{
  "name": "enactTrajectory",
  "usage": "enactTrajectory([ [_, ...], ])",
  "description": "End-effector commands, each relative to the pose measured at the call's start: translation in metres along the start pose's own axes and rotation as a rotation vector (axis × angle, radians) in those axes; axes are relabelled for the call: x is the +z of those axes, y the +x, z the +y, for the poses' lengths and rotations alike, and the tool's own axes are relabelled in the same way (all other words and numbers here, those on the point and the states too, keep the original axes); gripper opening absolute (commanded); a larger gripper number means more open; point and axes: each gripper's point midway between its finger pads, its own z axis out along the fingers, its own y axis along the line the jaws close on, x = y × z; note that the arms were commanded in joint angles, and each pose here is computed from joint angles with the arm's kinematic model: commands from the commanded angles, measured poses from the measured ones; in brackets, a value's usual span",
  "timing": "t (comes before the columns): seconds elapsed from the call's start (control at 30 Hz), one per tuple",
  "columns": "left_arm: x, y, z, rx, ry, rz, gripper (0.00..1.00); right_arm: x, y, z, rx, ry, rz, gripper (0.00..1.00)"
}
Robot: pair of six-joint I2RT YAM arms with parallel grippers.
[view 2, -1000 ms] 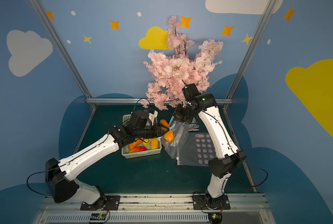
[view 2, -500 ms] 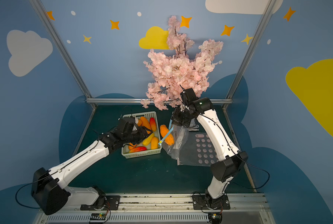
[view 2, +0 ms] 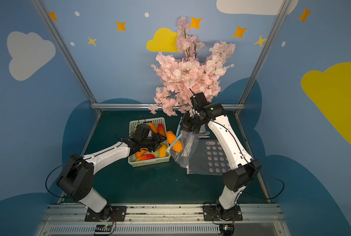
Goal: Place the mango in a zip-top bag and seal the zipper
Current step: Adjust the zipper food storage bag at the center of the board.
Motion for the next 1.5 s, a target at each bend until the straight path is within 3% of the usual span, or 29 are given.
enactTrajectory([
  [0.0,0.000,0.000,-0.041,0.019,0.108,0.037,0.63,-0.008,0.000,0.011,-0.012,-0.035,-0.011,0.00],
  [0.17,0.007,0.004,-0.045,-0.011,0.146,0.039,0.62,-0.007,-0.001,0.013,-0.015,-0.043,-0.006,0.00],
  [0.3,-0.006,0.005,-0.068,0.046,0.212,0.009,0.61,-0.007,-0.003,0.010,-0.011,-0.040,-0.008,0.00],
  [0.5,-0.012,0.039,-0.091,0.131,0.281,0.074,0.60,-0.006,-0.007,0.013,-0.015,-0.062,-0.004,0.00],
  [0.83,-0.045,0.061,-0.110,0.199,0.359,0.037,0.53,-0.010,-0.013,0.008,-0.016,-0.067,-0.016,0.00],
  [1.07,-0.042,0.089,-0.110,0.242,0.321,0.138,0.48,-0.012,-0.019,0.012,-0.015,-0.112,-0.019,0.00],
  [1.17,-0.044,0.085,-0.098,0.278,0.224,0.110,0.38,-0.015,-0.019,0.013,-0.013,-0.119,-0.021,0.00],
  [1.33,-0.076,0.062,-0.101,0.352,0.122,-0.047,0.06,-0.019,-0.014,0.003,-0.029,-0.072,-0.026,0.00],
  [1.47,-0.112,0.048,-0.098,0.407,-0.056,-0.175,0.03,-0.025,-0.012,-0.013,-0.049,0.007,-0.053,0.00],
])
